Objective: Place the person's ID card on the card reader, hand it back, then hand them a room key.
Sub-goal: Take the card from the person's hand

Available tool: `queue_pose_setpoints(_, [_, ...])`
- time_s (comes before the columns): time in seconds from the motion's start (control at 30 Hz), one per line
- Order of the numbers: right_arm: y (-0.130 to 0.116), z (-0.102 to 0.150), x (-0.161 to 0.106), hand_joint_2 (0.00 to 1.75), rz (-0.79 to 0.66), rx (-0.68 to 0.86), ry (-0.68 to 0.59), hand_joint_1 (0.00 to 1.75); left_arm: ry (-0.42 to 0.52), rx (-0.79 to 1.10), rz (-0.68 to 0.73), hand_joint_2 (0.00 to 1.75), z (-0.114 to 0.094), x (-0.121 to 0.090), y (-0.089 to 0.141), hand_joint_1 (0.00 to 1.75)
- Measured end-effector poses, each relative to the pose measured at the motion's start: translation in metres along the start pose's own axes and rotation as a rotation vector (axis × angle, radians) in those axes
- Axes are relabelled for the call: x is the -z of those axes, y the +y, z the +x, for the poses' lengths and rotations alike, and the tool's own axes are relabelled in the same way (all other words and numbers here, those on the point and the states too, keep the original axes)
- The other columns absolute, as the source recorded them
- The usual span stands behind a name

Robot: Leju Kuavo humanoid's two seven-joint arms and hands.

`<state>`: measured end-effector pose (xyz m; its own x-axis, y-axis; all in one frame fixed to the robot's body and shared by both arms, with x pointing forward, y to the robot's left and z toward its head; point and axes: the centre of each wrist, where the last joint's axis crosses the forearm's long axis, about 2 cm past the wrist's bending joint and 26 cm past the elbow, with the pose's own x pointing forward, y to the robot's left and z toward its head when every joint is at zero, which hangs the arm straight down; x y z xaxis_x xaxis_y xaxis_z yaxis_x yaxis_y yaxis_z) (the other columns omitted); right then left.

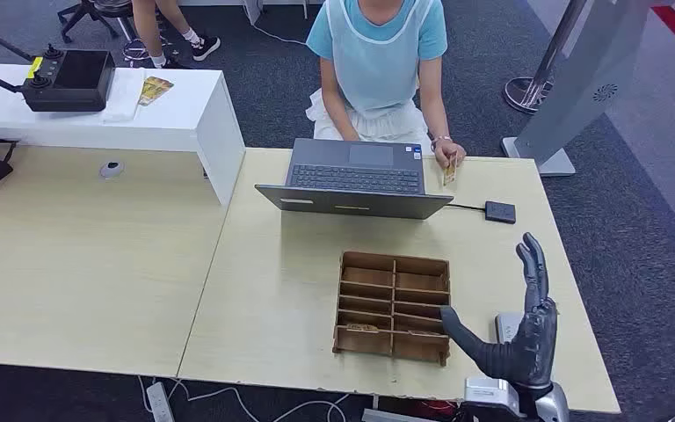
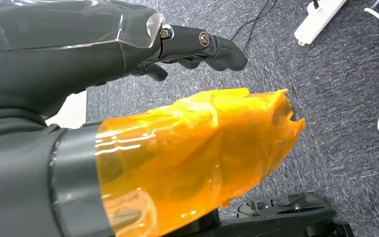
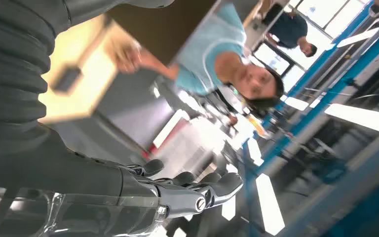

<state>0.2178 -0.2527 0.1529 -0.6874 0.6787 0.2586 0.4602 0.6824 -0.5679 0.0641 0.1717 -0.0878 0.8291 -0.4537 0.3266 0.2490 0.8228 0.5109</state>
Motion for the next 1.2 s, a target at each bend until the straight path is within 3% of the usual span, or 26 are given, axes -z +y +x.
queue_pose_setpoints(0.17, [-0.006,-0.024,0.031,1.75,0.037,-0.261,-0.071,0.0,-0.013,0.006,0.0,0.0,-0.001,0.0,0.0,0.0])
queue_pose_setpoints(0.37, [-0.011,-0.07,0.09,1.75,0.031,-0.463,-0.021,0.0,-0.01,-0.009,-0.007,0.0,-0.001,0.0,0.0,0.0])
queue_pose_setpoints(0.7, [-0.01,-0.113,0.167,1.75,0.127,-0.607,0.012,0.0,0.037,-0.066,-0.018,0.0,-0.004,0.001,0.001,0.0])
queue_pose_setpoints(0.93, [-0.005,-0.138,0.217,1.75,0.328,-0.725,0.085,0.0,0.061,-0.106,-0.023,0.0,-0.005,0.002,0.002,0.0])
queue_pose_setpoints(1.2, [0.011,-0.147,0.258,1.75,0.462,-0.775,0.147,0.0,0.058,-0.107,-0.023,0.0,-0.005,0.003,0.003,0.0])
